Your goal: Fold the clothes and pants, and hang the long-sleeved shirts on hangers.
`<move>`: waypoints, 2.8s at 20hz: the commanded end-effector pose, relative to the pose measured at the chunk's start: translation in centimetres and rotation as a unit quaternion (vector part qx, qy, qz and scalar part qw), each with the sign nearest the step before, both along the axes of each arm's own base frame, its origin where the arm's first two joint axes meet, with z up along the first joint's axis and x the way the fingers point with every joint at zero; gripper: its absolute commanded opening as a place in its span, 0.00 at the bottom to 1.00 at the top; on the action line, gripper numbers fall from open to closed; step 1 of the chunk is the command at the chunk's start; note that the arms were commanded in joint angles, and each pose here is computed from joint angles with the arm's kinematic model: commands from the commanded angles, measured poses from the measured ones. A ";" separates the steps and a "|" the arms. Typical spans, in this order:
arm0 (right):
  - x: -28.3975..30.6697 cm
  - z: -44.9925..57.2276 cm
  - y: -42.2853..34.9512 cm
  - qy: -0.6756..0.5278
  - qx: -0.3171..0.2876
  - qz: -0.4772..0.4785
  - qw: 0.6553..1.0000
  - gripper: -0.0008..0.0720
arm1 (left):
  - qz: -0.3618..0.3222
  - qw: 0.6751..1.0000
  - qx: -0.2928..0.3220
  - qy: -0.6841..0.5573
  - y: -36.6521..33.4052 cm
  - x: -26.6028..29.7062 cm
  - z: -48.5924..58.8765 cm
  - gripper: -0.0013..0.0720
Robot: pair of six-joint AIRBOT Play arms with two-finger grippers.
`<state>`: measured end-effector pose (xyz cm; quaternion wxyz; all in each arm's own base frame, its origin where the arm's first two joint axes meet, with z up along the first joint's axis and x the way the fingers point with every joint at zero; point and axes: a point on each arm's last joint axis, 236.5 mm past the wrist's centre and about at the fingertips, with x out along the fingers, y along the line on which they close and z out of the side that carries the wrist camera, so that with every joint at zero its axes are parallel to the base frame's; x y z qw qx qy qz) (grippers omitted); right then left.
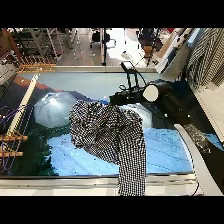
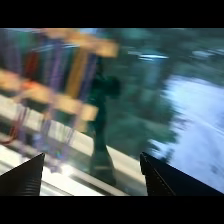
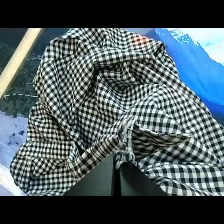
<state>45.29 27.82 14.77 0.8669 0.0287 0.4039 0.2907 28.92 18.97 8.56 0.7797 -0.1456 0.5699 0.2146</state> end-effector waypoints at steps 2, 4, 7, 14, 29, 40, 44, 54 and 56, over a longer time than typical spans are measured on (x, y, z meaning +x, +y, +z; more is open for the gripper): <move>1.1 0.1 0.7 -0.019 0.013 -0.004 1.000 0.05 | 0.028 0.999 -0.015 -0.042 3.5 -0.9 -4.6 0.69; 0.7 -0.2 0.6 -0.010 0.010 -0.001 1.000 0.05 | -0.019 0.997 -0.049 -0.050 1.6 1.6 -7.1 0.65; -0.6 -1.0 0.8 0.017 0.000 0.012 1.000 0.05 | -0.037 0.997 -0.045 -0.048 1.5 3.5 -9.0 0.65; -1.9 -1.4 2.0 0.026 -0.006 0.031 0.999 0.05 | -0.029 0.999 -0.001 -0.043 4.2 3.8 -9.9 0.23; -1.6 -1.3 2.1 0.015 -0.014 0.030 0.999 0.05 | -0.177 0.943 -0.012 -0.282 -2.8 10.5 6.7 0.04; -0.5 7.3 -6.6 -0.202 -0.212 0.107 0.950 0.05 | -0.643 0.635 -0.223 -0.366 -28.0 7.3 10.7 0.04; -1.1 8.7 -7.5 -0.228 -0.238 0.121 0.936 0.05 | -0.668 0.602 -0.283 -0.334 -31.2 6.7 8.6 0.04; 4.0 4.2 -9.8 -0.132 -0.168 -0.091 0.973 0.04 | -0.648 0.610 -0.289 -0.353 -28.3 6.3 9.8 0.04; 4.9 2.8 -9.6 -0.116 -0.158 -0.113 0.974 0.04 | -0.654 0.601 -0.301 -0.346 -28.5 5.5 9.8 0.04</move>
